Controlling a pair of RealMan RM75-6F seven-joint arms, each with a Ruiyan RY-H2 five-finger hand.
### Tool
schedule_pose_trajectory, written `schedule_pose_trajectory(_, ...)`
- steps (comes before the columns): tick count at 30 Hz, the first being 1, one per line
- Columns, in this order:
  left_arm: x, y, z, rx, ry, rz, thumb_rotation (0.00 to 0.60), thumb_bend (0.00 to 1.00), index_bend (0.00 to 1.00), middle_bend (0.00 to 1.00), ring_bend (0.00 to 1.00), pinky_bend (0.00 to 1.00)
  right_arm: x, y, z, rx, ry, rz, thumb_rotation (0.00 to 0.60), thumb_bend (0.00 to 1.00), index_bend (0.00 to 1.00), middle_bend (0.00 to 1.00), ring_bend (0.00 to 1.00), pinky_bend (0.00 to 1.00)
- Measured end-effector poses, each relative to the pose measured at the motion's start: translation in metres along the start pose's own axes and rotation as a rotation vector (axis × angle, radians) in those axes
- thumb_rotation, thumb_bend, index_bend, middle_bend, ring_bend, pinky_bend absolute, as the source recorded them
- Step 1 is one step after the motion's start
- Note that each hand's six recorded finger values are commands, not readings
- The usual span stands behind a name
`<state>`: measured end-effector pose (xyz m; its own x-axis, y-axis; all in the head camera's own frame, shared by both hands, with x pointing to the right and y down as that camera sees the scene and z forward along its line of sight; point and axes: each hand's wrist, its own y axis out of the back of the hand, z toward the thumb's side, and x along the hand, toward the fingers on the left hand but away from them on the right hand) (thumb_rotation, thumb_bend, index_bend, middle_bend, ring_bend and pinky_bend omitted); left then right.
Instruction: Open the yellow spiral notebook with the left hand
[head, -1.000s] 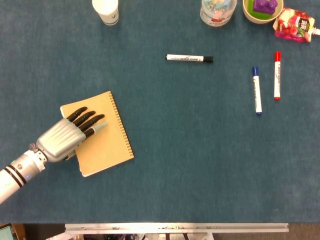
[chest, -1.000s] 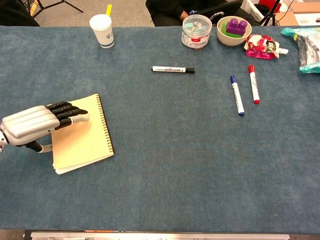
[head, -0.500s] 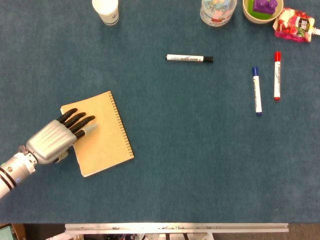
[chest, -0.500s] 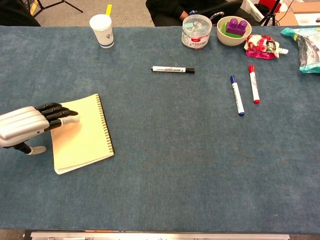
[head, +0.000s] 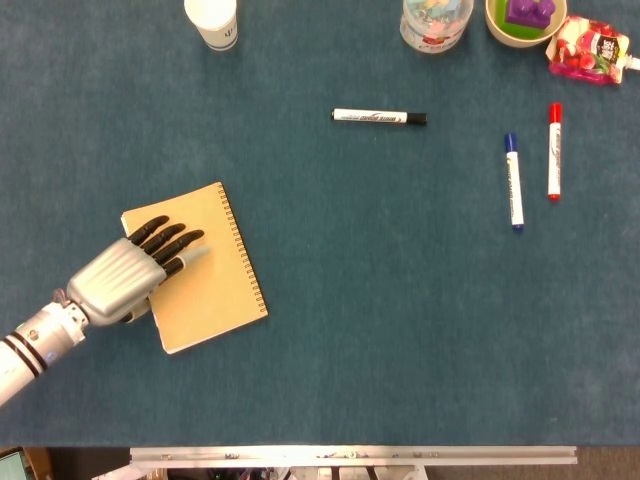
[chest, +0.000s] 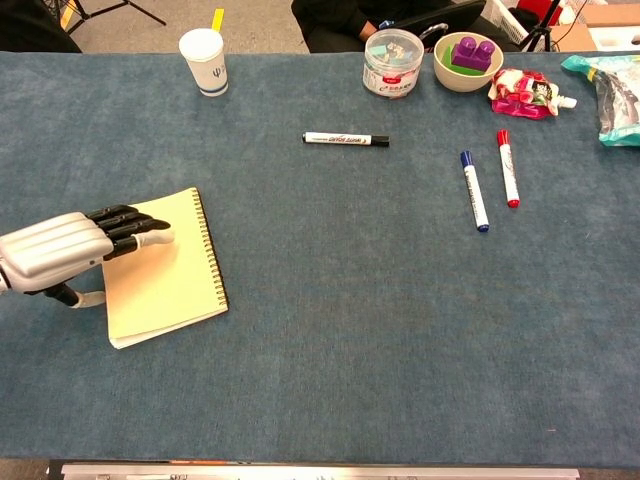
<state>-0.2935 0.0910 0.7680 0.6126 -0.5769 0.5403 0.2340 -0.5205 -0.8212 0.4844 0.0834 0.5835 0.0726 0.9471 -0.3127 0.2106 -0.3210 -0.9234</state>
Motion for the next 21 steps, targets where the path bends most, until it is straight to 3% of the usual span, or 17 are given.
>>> schedule_pose_trajectory(10,0.013,0.006,0.005,-0.118,0.005,0.038,0.6,0.24,0.0,0.0,0.0,0.0,0.001,0.001,-0.001,-0.003,-0.001,-0.008,0.6,0.39,0.36,0.32,0.22,0.29)
schedule_pose_trajectory(16,0.018,0.014,0.007,-0.179,0.002,0.07,0.6,0.36,0.0,0.0,0.0,0.0,0.001,0.002,-0.001,-0.006,0.0,-0.014,0.6,0.39,0.36,0.32,0.22,0.29)
schedule_pose_trajectory(21,0.021,0.02,0.012,-0.225,-0.003,0.094,0.6,0.44,0.07,0.0,0.0,0.0,0.002,0.002,-0.003,-0.008,-0.002,-0.018,0.6,0.39,0.36,0.32,0.22,0.29)
